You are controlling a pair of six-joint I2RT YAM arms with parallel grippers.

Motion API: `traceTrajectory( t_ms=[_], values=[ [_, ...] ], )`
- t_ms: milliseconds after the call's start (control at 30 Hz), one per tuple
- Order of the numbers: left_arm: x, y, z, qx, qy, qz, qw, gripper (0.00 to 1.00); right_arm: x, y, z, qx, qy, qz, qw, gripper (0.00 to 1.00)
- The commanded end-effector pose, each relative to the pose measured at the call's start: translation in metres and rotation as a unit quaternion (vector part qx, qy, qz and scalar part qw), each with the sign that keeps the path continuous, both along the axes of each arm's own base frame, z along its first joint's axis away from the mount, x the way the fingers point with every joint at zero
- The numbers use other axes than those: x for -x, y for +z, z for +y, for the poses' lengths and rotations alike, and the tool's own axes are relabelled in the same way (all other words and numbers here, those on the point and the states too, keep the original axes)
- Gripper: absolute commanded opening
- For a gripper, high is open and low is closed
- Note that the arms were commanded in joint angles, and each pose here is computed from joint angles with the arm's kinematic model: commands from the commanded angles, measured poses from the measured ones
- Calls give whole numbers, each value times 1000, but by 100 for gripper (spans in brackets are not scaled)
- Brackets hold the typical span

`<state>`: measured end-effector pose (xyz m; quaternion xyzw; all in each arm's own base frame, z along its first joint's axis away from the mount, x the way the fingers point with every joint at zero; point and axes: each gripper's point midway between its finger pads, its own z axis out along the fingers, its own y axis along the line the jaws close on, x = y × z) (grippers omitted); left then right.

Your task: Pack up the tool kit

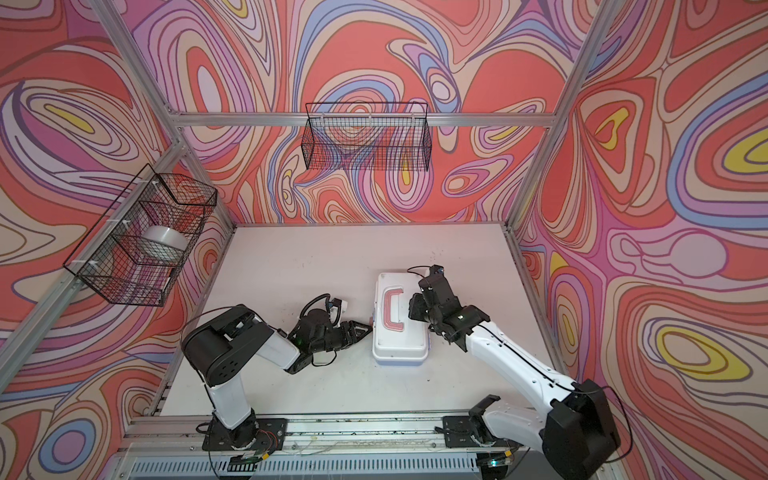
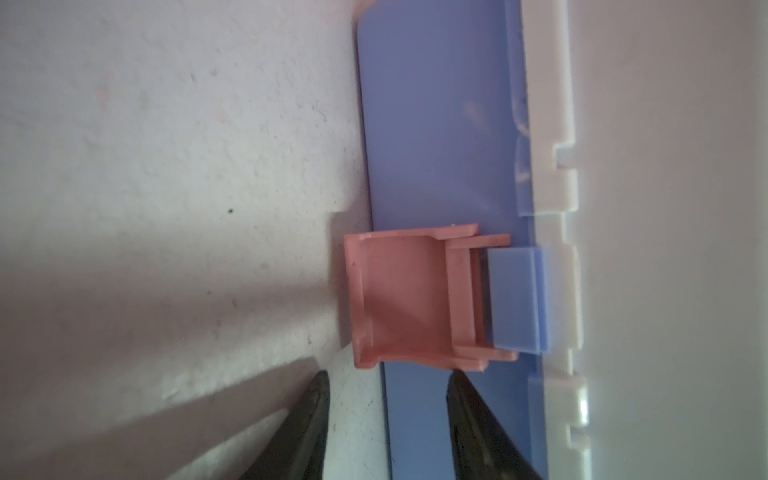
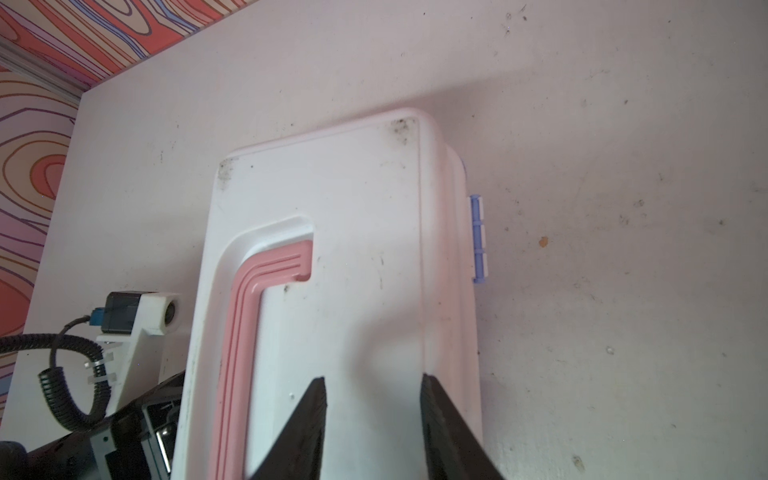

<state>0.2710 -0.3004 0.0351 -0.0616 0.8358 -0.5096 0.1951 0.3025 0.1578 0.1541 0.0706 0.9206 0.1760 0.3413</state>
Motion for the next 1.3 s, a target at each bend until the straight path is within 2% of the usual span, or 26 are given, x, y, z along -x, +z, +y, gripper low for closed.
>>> traceTrajectory(
  t_ms=[0,167,267,333,600,833,967,1133,1267],
  values=[
    [0,-18,15,-39,26,21,999,42,6,-7,6,5,19,21,1000,39],
    [5,-20,42,-166,28,-27,985,45,6,-8,5,12,19,19,1000,39],
    [13,-7,52,-293,15,-98,951,56,4,-11,6,15,22,23,999,39],
    [13,12,44,-324,10,-141,936,61,2,-14,7,16,22,24,999,39],
    [13,0,35,-332,3,-158,930,63,-1,-18,11,9,25,23,999,39],
    [18,-2,24,-344,13,-201,917,63,1,-21,8,19,28,24,999,39],
    [15,-5,20,-369,30,-222,902,63,3,-21,6,13,30,20,999,39],
    [6,-11,14,-366,47,-229,901,63,7,11,12,-33,45,-24,998,40],
    [1,-11,5,-354,51,-242,902,63,9,30,5,-41,36,-33,998,40]
  ],
)
